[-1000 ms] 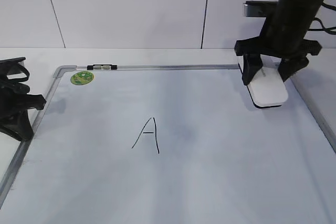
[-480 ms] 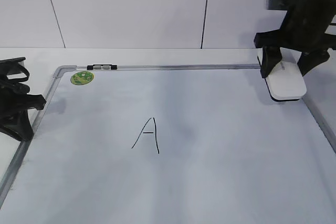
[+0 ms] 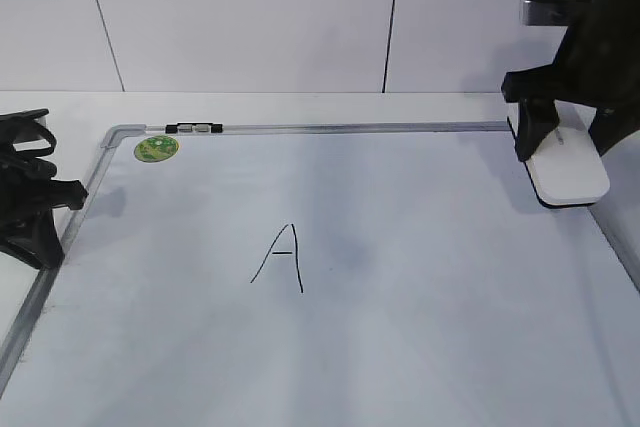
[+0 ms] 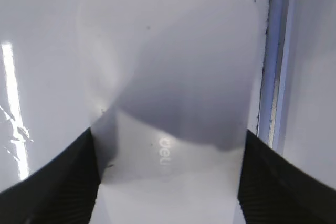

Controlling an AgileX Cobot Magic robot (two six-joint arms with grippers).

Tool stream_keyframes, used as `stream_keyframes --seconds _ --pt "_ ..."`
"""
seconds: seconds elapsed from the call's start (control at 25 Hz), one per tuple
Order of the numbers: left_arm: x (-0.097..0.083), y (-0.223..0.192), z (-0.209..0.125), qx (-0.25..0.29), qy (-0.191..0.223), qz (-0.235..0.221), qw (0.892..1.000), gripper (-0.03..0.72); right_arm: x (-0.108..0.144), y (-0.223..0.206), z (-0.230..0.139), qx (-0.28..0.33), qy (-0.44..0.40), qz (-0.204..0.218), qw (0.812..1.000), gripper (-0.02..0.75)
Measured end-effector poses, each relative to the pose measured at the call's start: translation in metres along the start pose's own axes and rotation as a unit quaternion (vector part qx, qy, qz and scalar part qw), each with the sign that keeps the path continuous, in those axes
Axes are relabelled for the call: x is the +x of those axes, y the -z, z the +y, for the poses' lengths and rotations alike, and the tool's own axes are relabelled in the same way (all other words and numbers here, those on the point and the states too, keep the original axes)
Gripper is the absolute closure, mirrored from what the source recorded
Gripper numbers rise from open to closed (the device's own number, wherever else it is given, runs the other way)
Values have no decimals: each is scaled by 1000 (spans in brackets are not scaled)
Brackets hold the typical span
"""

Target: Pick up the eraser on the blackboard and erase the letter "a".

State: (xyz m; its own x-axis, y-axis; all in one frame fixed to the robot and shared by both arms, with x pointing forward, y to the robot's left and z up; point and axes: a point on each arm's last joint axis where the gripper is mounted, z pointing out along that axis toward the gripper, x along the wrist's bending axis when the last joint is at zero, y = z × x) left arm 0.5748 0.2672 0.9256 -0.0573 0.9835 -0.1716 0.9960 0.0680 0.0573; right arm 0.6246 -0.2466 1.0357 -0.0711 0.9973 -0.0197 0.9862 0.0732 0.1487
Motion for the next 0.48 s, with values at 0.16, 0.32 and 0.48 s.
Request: stream_keyframes --seconds 0.16,0.32,0.48 --pt "0 0 0 0 0 0 1000 627 -2 1 -9 8 1 -9 1000 197" --pt "0 0 0 0 0 0 1000 625 -4 13 -16 -5 -1 -13 1000 197" --pt "0 0 0 0 0 0 1000 623 -5 24 -21 -18 -2 -14 1000 197"
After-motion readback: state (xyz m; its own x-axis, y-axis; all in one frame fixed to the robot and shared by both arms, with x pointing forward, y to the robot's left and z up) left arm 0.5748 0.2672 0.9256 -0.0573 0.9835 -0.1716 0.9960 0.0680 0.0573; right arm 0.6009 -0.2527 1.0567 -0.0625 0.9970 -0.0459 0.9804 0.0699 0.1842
